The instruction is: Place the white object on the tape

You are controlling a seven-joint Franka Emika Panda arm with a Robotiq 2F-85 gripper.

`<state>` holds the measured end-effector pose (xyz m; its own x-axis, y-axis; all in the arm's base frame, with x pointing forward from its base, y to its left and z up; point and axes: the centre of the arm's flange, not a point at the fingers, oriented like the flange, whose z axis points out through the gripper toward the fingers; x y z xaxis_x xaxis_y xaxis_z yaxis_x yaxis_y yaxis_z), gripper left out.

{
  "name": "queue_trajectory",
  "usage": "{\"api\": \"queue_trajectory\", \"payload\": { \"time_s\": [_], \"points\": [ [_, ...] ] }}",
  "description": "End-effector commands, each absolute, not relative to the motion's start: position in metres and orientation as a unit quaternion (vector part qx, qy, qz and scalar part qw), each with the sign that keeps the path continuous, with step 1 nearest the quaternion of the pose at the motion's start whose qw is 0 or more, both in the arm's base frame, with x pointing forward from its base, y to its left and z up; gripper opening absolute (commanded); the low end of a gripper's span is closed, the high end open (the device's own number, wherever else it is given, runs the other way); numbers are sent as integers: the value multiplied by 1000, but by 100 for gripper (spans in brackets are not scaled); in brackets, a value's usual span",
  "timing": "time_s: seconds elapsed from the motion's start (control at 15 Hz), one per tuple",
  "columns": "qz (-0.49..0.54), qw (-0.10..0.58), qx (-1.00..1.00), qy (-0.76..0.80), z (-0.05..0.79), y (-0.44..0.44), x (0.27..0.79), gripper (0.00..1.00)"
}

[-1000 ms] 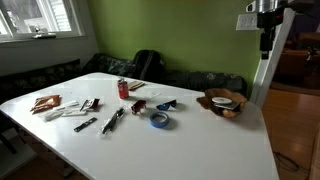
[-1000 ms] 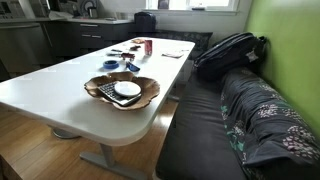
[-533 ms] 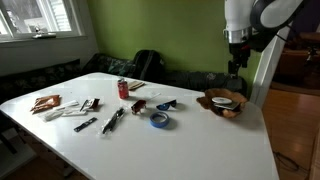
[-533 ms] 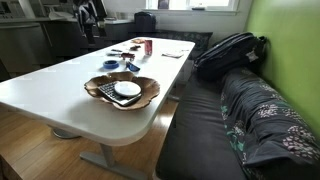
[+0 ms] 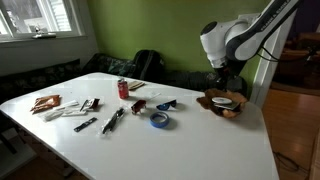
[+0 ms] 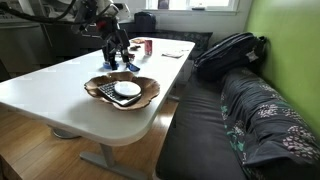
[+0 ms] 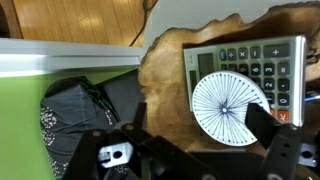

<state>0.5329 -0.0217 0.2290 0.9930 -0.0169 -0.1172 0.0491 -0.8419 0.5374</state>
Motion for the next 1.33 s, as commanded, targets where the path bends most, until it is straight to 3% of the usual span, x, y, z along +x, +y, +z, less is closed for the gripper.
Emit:
{"api": "queue_trajectory", "payload": {
  "time_s": [0.0, 0.33, 1.0, 1.27],
  "points": [
    [-22, 261, 965, 1, 230, -20, 535, 100],
    [78, 186, 979, -35, 195, 4, 568, 100],
    [60, 225, 967, -105, 152, -3, 573, 100],
    [36, 236, 964, -118, 135, -13, 572, 93]
  ]
}}
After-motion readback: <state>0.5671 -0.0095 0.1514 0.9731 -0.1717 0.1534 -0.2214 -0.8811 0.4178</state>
